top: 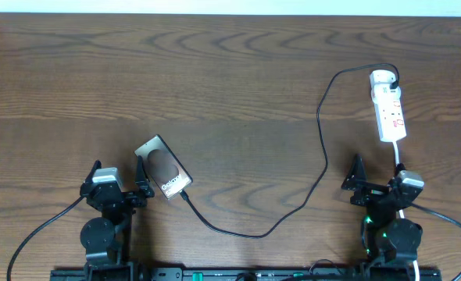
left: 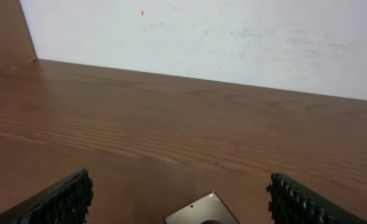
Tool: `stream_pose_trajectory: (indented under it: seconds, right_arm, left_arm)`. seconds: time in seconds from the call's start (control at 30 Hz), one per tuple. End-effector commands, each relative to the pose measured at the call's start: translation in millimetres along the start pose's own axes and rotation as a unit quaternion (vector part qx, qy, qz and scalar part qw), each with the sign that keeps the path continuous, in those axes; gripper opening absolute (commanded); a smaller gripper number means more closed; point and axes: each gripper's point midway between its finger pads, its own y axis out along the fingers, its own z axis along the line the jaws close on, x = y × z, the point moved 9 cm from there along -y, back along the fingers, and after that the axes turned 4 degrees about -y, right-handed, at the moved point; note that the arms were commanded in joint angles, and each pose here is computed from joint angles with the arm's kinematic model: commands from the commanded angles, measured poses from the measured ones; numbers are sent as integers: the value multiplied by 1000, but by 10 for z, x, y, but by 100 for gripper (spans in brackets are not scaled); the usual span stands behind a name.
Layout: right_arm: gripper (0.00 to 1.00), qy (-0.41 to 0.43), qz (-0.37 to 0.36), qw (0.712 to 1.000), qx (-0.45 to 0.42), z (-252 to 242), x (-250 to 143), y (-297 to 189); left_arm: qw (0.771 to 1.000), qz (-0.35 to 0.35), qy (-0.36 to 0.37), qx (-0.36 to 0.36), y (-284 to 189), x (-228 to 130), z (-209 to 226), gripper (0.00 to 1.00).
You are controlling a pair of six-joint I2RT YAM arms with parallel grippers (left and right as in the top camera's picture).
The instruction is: Plug charger to phone and switch on socket
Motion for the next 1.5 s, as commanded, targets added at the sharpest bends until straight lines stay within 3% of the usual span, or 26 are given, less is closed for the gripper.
stream_pose_trajectory:
  seconds: [0.0, 0.33, 1.47]
  right_arm:
    - [99, -53, -13, 999, 0, 7, 28, -19]
    - [99, -149, -12, 989, 0, 8, 26, -19]
    - [99, -147, -13, 989, 9, 23, 27, -19]
  left_arm:
    - [1000, 26, 3, -5, 7, -111, -1, 89]
    - [1000, 26, 3, -5, 7, -110, -2, 89]
    - [1000, 26, 3, -5, 7, -111, -1, 89]
